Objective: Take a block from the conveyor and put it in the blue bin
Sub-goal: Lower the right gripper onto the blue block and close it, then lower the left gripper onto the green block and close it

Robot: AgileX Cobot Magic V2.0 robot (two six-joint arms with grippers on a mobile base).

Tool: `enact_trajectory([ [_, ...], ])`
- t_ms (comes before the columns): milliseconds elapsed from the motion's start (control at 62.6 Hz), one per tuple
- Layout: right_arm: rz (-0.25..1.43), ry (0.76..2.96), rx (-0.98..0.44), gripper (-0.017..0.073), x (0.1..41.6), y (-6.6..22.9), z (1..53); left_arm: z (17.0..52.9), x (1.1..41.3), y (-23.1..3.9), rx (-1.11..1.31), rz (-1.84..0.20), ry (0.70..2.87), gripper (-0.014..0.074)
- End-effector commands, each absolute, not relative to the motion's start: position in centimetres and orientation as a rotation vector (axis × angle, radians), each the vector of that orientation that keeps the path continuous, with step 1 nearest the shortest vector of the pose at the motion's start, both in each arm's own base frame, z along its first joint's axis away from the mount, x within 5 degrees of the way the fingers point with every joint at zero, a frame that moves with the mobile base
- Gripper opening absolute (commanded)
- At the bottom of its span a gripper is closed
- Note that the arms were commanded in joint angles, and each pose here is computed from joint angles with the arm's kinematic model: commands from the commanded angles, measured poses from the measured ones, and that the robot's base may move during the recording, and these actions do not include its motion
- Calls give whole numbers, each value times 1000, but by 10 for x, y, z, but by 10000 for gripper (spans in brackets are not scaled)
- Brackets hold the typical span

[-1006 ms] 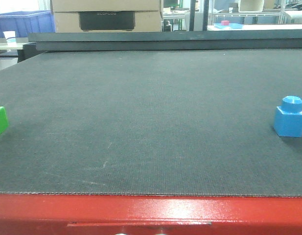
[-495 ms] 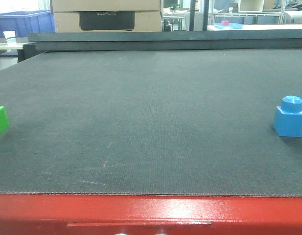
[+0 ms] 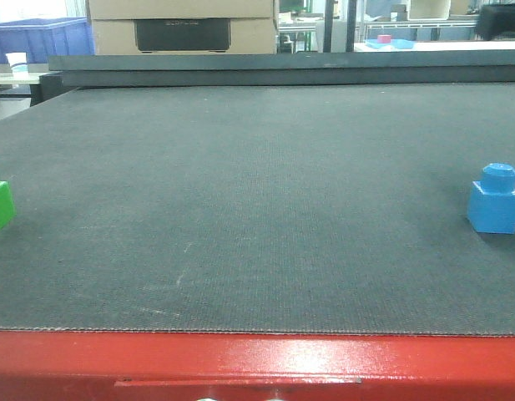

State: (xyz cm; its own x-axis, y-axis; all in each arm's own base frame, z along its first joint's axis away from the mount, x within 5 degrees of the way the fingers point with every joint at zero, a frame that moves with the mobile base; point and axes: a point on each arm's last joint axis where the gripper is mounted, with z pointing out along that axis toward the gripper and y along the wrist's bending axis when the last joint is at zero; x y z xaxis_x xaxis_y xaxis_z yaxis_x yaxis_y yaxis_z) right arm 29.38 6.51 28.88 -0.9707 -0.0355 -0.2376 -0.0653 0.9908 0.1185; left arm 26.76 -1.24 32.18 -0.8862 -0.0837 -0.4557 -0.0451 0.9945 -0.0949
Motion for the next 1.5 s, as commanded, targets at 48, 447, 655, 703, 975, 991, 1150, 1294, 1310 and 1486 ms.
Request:
enact_trajectory([
  [48, 177, 2919, -51, -101, 318, 71, 288, 321, 268, -14, -99, -128, 2663, -111],
  [447, 155, 3021, -35, 445, 338, 80, 245, 320, 267, -14, -99, -127, 2673, -111],
  [655, 145, 3040, -22, 444, 337, 80, 216, 320, 267, -14, -99, -127, 2673, -111],
  [703, 143, 3043, -19, 444, 337, 80, 208, 320, 267, -14, -99, -127, 2673, -111],
  [975, 141, 3046, -16, 366, 339, 80, 201, 320, 267, -14, -99, -127, 2678, -111],
  [991, 141, 3046, -16, 356, 339, 80, 201, 320, 267, -14, -99, -127, 2678, -111],
  [1150, 136, 3070, -18, 229, 337, 80, 202, 320, 266, -14, -99, -127, 2680, -111],
  [1294, 132, 3087, -20, 36, 336, 80, 202, 320, 266, -14, -99, -127, 2683, -111],
  [1310, 132, 3087, -20, 10, 336, 80, 203, 320, 266, -14, -99, -127, 2683, -111],
  [1486, 134, 3090, -27, -168, 329, 78, 215, 319, 265, -15, -105, -139, 2702, -111],
])
